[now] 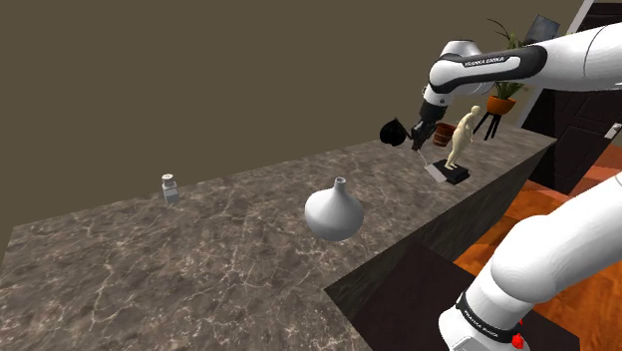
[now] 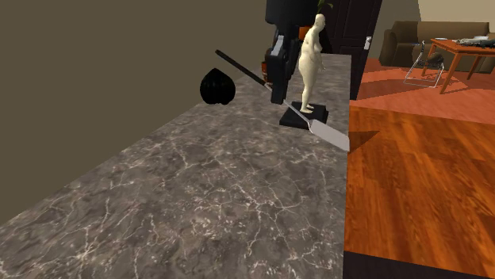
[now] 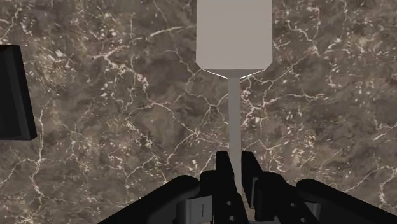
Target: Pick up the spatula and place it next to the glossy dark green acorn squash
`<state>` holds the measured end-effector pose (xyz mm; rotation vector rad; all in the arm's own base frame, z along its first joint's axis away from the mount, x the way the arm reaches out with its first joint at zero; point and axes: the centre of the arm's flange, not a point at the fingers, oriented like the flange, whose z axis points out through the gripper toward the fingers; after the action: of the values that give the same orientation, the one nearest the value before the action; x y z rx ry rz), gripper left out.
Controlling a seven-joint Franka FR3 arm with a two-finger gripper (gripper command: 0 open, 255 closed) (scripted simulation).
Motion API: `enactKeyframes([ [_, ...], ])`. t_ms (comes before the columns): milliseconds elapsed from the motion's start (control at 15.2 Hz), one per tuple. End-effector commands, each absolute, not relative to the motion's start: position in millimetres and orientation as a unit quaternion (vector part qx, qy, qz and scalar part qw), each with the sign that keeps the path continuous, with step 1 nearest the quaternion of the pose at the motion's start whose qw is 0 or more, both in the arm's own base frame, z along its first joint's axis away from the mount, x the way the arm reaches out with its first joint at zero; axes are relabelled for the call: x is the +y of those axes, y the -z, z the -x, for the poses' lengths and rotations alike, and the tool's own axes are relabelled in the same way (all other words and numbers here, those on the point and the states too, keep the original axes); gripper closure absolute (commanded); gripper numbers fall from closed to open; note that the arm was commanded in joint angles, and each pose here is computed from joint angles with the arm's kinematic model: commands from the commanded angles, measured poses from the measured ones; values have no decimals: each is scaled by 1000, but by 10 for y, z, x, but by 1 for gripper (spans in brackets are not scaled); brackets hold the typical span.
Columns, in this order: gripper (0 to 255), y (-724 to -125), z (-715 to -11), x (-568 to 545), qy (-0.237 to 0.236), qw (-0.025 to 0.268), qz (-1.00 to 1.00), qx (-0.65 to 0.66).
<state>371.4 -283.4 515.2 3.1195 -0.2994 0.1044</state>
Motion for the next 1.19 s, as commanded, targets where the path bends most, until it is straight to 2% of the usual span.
enactKeyframes([
  [0, 255, -5210, -3712, -2831, -33, 3, -995, -95],
  [1122, 255, -5213, -4631, -4878, -33, 3, -995, -95],
])
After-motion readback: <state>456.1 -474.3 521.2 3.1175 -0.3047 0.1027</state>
